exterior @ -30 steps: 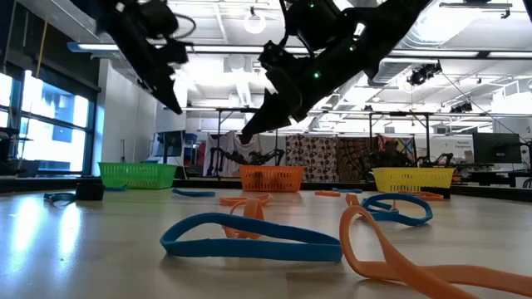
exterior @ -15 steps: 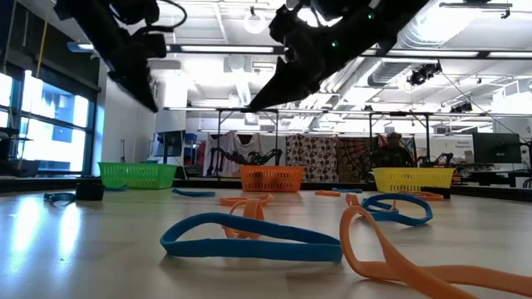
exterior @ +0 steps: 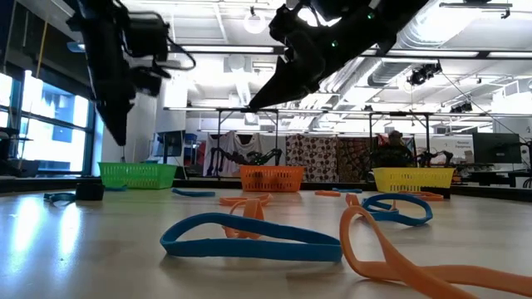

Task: Sort rubber bands into baskets
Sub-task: Put the blue rubber band into the yellow bin

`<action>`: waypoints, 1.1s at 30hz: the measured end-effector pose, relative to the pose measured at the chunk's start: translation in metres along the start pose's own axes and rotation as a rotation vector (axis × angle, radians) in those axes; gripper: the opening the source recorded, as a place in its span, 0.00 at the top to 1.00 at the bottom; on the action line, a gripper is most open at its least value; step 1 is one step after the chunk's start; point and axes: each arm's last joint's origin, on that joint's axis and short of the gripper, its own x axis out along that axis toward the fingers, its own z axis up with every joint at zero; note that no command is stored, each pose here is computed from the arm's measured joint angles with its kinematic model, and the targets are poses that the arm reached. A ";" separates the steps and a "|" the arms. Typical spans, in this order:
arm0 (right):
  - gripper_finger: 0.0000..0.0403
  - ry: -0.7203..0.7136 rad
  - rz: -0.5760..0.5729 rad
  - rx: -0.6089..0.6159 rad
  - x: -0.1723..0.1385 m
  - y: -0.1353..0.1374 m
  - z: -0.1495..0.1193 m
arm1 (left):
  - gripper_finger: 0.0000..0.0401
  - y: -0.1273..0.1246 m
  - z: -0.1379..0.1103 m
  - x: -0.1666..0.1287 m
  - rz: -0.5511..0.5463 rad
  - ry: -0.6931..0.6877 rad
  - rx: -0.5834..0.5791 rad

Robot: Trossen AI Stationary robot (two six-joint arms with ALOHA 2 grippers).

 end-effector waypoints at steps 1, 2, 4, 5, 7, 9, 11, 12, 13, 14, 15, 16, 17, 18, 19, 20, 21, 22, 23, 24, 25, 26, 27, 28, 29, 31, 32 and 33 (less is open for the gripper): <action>1.00 0.000 0.001 0.000 0.000 0.000 0.000 | 0.91 0.001 0.001 0.004 0.017 0.021 -0.004; 1.00 -0.001 0.002 0.000 0.000 0.000 0.000 | 0.89 0.002 0.003 0.009 0.040 0.044 -0.005; 1.00 0.000 0.002 0.000 0.000 0.000 0.000 | 0.85 0.005 0.005 0.017 0.082 0.084 0.003; 1.00 0.000 0.002 0.000 0.000 0.000 0.000 | 0.83 0.007 0.006 0.021 0.094 0.104 0.009; 1.00 0.000 0.002 0.000 0.000 0.000 0.000 | 0.79 0.010 0.009 0.029 0.100 0.130 0.008; 1.00 0.000 0.002 0.000 0.000 0.000 0.000 | 0.76 0.013 0.012 0.035 0.102 0.145 0.008; 1.00 0.001 0.002 0.000 0.000 0.000 0.000 | 0.74 0.016 0.014 0.041 0.102 0.155 0.005; 1.00 0.002 0.002 0.000 0.000 0.000 0.000 | 0.73 0.017 0.015 0.043 0.104 0.155 0.000; 1.00 0.006 0.002 0.000 0.000 0.000 -0.001 | 0.72 0.019 0.016 0.045 0.104 0.157 -0.002; 1.00 0.009 0.003 0.000 0.000 0.000 -0.001 | 0.71 0.020 0.017 0.047 0.105 0.164 -0.005; 1.00 0.011 0.003 0.002 0.000 0.000 -0.001 | 0.71 0.021 0.017 0.050 0.105 0.174 -0.007; 1.00 0.014 0.003 0.004 0.000 0.000 -0.001 | 0.70 0.023 0.017 0.052 0.106 0.183 -0.013; 1.00 0.016 0.003 0.005 0.000 0.000 -0.002 | 0.70 0.024 0.017 0.055 0.107 0.195 -0.020; 1.00 0.018 0.003 0.006 0.000 0.000 -0.002 | 0.70 0.026 0.017 0.057 0.108 0.208 -0.029; 1.00 0.019 0.003 0.006 0.000 0.000 -0.002 | 0.70 0.027 0.017 0.060 0.109 0.221 -0.035; 1.00 0.018 0.003 0.007 0.000 0.000 -0.002 | 0.70 0.028 0.017 0.063 0.109 0.233 -0.040; 1.00 0.018 0.003 0.007 0.000 0.000 -0.002 | 0.70 0.030 0.017 0.066 0.110 0.245 -0.045; 1.00 0.018 0.003 0.007 0.000 0.000 -0.002 | 0.70 0.031 0.018 0.068 0.110 0.254 -0.050; 1.00 0.018 0.003 0.007 0.000 0.000 -0.002 | 0.70 0.032 0.018 0.071 0.111 0.261 -0.054; 1.00 0.018 0.003 0.007 0.000 0.000 -0.002 | 0.70 0.033 0.018 0.074 0.110 0.267 -0.057; 1.00 0.018 0.003 0.007 0.000 0.000 -0.002 | 0.70 0.033 0.019 0.076 0.110 0.272 -0.054; 1.00 0.019 0.003 0.007 0.000 0.000 -0.002 | 0.70 0.034 0.019 0.078 0.110 0.277 -0.057; 1.00 0.019 0.003 0.006 0.000 0.000 -0.002 | 0.70 0.034 0.019 0.080 0.110 0.283 -0.057; 1.00 0.021 0.003 0.006 0.000 0.000 -0.002 | 0.70 0.034 0.019 0.081 0.109 0.290 -0.055; 1.00 0.022 0.003 0.006 0.000 0.000 -0.002 | 0.70 0.035 0.019 0.083 0.108 0.298 -0.049; 1.00 0.022 0.003 0.006 0.000 0.000 -0.002 | 0.70 0.035 0.019 0.087 0.105 0.315 -0.034; 1.00 0.022 0.003 0.006 0.000 0.000 -0.002 | 0.70 0.034 0.018 0.088 0.104 0.323 -0.032; 1.00 0.022 0.003 0.007 0.000 0.000 -0.002 | 0.70 0.034 0.018 0.090 0.103 0.328 -0.030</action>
